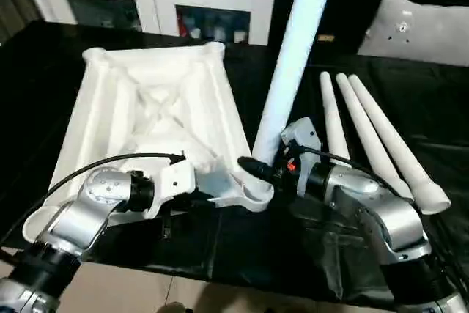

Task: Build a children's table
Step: Insert table leg to table base

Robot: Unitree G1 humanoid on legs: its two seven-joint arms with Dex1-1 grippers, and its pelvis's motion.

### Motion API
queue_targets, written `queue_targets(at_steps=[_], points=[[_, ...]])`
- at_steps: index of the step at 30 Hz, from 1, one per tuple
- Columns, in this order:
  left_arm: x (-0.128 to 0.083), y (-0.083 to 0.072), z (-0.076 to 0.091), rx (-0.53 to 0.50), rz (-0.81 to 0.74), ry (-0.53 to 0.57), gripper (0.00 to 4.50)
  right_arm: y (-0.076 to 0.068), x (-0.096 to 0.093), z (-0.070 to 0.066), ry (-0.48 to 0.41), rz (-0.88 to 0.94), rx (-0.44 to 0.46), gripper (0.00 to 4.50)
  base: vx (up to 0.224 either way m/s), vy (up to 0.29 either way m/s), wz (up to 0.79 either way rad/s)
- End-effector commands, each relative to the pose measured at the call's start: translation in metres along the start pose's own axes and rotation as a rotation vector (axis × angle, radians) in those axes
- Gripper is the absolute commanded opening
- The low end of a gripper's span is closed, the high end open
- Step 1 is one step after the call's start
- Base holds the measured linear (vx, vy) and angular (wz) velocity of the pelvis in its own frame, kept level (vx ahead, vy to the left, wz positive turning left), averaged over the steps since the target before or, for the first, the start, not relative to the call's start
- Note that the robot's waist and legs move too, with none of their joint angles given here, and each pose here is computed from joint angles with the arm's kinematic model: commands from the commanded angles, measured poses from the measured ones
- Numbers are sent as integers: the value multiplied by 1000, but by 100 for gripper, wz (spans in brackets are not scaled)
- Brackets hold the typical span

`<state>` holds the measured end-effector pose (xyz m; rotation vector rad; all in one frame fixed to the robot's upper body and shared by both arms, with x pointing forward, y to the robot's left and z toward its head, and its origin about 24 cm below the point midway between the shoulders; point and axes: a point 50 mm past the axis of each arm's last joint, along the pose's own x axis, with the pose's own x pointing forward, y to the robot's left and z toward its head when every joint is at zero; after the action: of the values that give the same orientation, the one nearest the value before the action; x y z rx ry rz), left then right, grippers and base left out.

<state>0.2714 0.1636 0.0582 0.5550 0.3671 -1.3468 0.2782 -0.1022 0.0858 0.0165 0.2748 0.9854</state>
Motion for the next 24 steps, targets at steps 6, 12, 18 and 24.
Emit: queue_targets(at_steps=[6, 12, 18, 24], points=[[5, 8, 8, 96, 12, 2, 0, -1, 0, -6, 67, 27, 1, 194, 0, 0, 0], [2, 10, 4, 53, 76, 8, 0, -3, -8, -2, 46, 8, -5, 194, 0, 0, 0], [1, 5, 2, -94, 103, -62, 55, -3, -10, -9, 23, -40, 16, 194, 0, 0, 0], [1, 1, -3, -97, 119, -35, 101, -2, -10, -10, 11, -49, 24, 194, 0, 0, 0]])
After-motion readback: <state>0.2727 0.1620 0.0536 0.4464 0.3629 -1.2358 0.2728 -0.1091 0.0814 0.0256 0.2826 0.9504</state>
